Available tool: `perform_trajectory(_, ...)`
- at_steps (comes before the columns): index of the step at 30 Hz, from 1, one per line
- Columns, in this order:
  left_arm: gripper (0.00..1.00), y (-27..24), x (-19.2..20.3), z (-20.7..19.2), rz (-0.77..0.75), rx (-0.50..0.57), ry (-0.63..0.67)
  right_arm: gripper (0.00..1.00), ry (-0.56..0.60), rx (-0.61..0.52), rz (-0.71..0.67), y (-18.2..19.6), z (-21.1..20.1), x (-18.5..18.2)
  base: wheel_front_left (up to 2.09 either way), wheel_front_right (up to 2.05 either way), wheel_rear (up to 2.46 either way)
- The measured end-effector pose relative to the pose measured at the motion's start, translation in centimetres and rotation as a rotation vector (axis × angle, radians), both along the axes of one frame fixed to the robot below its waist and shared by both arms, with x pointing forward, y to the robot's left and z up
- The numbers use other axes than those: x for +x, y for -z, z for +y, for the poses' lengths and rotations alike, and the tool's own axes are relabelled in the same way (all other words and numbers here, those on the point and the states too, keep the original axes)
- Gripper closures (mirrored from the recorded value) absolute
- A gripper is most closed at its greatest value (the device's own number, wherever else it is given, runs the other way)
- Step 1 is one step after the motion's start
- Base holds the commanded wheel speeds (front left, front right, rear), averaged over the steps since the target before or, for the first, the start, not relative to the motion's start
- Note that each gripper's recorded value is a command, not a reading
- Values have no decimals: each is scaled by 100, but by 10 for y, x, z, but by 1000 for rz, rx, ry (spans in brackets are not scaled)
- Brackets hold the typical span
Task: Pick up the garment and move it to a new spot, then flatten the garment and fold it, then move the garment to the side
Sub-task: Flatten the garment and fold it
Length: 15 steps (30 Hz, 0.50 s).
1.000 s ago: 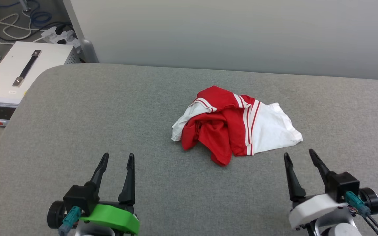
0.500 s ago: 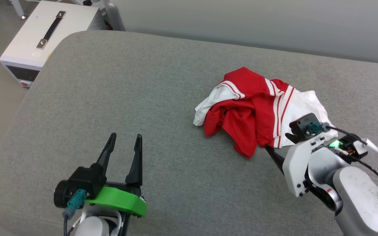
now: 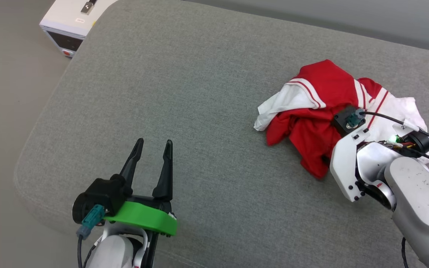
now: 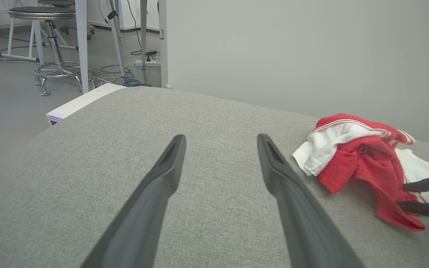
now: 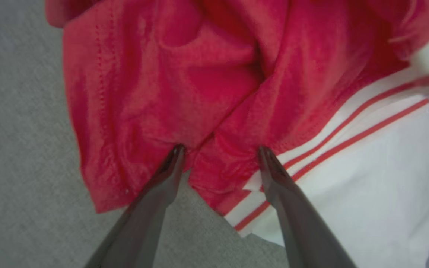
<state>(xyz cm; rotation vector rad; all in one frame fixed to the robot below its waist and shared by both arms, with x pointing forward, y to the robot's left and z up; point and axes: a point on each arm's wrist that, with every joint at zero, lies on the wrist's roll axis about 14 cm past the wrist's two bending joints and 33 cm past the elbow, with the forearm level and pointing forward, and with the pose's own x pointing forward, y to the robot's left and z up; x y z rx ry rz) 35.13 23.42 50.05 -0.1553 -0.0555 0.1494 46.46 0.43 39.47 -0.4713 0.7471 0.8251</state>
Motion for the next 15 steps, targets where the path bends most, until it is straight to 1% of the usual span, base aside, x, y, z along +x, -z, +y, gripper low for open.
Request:
perform_trajectory(6, 0, 7, -4, 8, 28, 8, -31, 0, -49, -34, 35, 22, 7, -2, 0, 0, 0)
perform_trajectory(7, 0, 7, -4, 9, 30, 9, -35, 51, -52, -42, 41, 24, 5, -2, 0, 0, 0)
perform_trajectory(8, 0, 8, -4, 9, 30, 8, -35, 73, -57, -50, 39, 24, 4, -2, 0, 0, 0)
perform_trajectory(9, 0, 7, -3, 8, 29, 8, -33, 97, -67, -58, 37, 25, 3, -3, 0, 0, 0)
perform_trajectory(10, 0, 7, -3, 8, 28, 7, -32, 100, -73, -57, 37, 25, 3, -5, 0, 0, 0)
perform_trajectory(15, 0, 2, -2, 5, 9, 3, -20, 100, -63, -53, 18, 18, -9, -6, 0, 0, 0)
